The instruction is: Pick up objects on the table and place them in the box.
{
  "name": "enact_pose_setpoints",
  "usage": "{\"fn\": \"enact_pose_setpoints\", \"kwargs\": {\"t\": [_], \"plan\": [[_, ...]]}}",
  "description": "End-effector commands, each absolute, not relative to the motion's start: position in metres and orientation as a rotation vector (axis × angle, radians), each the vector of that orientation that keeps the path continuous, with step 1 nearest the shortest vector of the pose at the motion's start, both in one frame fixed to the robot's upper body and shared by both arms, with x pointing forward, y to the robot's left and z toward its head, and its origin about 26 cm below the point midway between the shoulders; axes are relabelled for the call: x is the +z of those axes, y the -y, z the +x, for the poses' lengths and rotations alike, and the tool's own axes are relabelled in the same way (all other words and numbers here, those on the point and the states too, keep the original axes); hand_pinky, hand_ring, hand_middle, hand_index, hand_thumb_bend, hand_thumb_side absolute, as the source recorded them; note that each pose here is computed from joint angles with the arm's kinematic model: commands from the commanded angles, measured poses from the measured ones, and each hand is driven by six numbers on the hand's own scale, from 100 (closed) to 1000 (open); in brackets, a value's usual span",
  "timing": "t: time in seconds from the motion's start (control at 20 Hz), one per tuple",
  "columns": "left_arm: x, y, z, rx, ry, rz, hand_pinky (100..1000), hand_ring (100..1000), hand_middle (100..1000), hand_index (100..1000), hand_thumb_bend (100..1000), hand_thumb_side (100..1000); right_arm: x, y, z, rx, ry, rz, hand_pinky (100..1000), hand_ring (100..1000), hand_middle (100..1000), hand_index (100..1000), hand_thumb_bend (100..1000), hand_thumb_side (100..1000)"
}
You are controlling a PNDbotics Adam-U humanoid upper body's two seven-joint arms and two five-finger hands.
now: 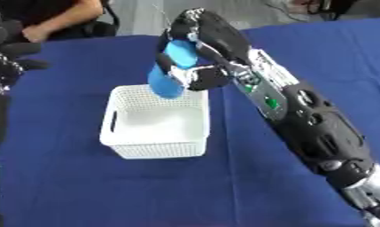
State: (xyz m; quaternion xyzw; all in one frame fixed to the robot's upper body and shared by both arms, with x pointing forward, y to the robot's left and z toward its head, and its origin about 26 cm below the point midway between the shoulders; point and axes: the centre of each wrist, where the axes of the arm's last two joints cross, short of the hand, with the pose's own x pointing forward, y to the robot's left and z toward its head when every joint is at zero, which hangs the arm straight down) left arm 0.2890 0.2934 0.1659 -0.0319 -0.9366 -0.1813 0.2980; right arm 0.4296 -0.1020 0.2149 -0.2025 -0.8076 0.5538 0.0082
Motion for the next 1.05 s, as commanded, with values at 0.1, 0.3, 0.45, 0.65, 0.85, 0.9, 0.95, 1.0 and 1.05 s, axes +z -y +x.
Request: {"fn": "enact_pose_setpoints", "kwargs": {"t": [0.1,0.3,0.45,0.65,0.85,0.9,0.95,1.0,1.05], "plan": [[0.174,-0.293,0.287,-0.501,2.516,-0.087,741,779,909,909,1000,822,0.222,0.104,0.432,1.931,2.396,-0.654,933,942,976,974,822,1000],[0.174,-0.293,0.287,-0.5,2.518,-0.085,741,780,909,909,1000,821,0.224,0.107,0.432,1.971,2.361,-0.638,1000,1000,1000,1000,876,1000],[0.174,-0.293,0.287,-0.5,2.518,-0.085,741,780,909,908,1000,822,0.225,0.108,0.432,1.974,2.351,-0.632,1000,1000,1000,1000,886,1000],[0.174,-0.293,0.288,-0.5,2.519,-0.084,741,780,909,909,1000,820,0.224,0.11,0.432,1.984,2.331,-0.637,1000,1000,1000,1000,884,1000],[0.175,-0.293,0.288,-0.499,2.519,-0.083,741,780,910,908,1000,822,0.225,0.111,0.431,1.984,2.329,-0.64,1000,1000,1000,1000,877,1000],[0.175,-0.293,0.288,-0.5,2.519,-0.083,741,780,910,908,1000,821,0.226,0.112,0.431,1.982,2.33,-0.643,1000,1000,1000,1000,875,1000],[0.175,-0.293,0.288,-0.5,2.519,-0.084,741,780,909,908,1000,821,0.226,0.112,0.431,1.981,2.331,-0.643,1000,1000,1000,1000,880,1000],[0.175,-0.293,0.288,-0.5,2.519,-0.084,741,780,910,908,1000,821,0.226,0.113,0.431,1.98,2.331,-0.644,1000,1000,1000,1000,876,1000],[0.175,-0.293,0.288,-0.501,2.519,-0.084,741,780,910,908,1000,821,0.226,0.114,0.431,1.978,2.329,-0.646,1000,1000,1000,1000,876,1000]]}}
